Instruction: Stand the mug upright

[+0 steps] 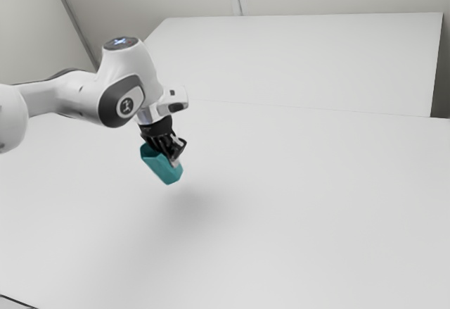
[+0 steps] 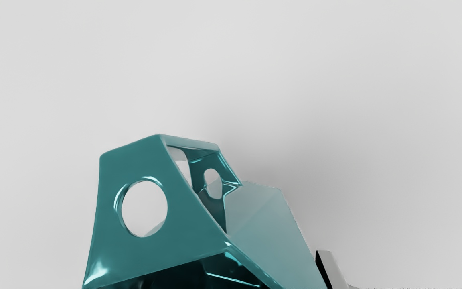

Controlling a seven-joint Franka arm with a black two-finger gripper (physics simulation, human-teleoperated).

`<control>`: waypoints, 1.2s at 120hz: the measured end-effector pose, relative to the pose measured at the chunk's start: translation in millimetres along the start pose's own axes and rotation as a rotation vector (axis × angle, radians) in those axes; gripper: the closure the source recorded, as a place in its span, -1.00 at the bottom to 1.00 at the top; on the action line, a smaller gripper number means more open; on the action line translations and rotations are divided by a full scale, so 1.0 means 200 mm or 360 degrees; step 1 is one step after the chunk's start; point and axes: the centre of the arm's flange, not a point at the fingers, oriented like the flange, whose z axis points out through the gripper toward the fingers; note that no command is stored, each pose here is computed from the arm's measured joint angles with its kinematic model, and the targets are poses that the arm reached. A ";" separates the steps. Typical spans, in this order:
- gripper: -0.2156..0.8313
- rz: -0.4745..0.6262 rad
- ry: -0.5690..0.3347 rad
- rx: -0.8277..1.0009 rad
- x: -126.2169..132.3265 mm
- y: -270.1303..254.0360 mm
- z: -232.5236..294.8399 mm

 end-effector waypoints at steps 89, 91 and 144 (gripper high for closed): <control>0.85 -0.0087 -0.0108 0.0077 0.09 -0.02 0.35; 0.85 -0.0088 -0.0109 0.0077 0.09 -0.02 0.36; 0.85 -0.0118 -0.0135 0.0079 0.10 -0.01 0.45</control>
